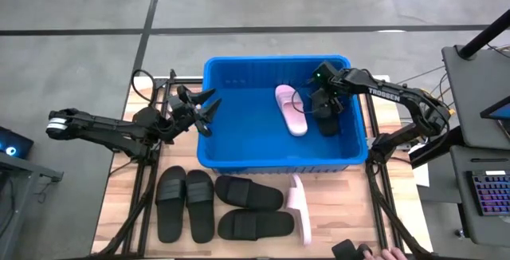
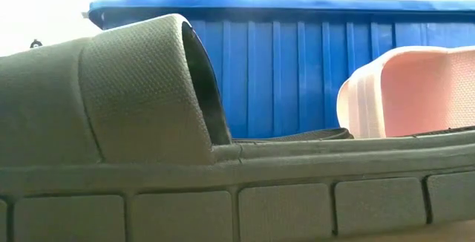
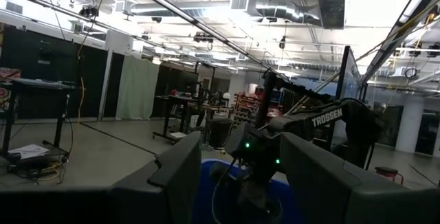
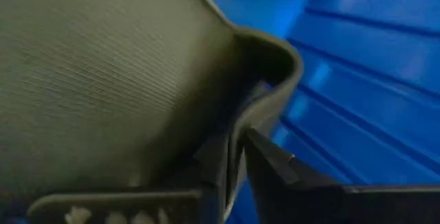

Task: Pick and place slides into bin
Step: Adjust the black slide in the blue container, then adjust the pink slide in the blue container

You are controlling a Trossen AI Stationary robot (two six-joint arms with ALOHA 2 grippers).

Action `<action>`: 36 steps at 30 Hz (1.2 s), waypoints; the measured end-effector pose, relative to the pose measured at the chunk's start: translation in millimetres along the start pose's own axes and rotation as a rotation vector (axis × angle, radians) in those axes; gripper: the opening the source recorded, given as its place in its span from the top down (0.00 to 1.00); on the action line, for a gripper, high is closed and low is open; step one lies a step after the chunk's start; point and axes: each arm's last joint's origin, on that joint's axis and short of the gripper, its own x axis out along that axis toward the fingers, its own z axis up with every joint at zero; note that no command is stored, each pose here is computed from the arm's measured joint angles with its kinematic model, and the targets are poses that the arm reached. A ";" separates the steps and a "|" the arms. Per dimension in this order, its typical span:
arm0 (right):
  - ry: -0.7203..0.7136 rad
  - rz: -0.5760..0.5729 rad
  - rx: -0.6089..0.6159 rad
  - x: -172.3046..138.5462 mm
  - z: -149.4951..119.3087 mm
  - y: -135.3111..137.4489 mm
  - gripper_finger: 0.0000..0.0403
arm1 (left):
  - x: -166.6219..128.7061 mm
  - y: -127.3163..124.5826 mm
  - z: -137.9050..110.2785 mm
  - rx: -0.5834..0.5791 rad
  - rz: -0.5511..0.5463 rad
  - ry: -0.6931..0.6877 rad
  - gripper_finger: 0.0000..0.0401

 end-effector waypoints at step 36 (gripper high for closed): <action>-0.469 0.104 0.647 -97.6 5.1 -53.1 0.59 | 0.0 0.0 0.1 -0.001 0.001 -0.001 0.54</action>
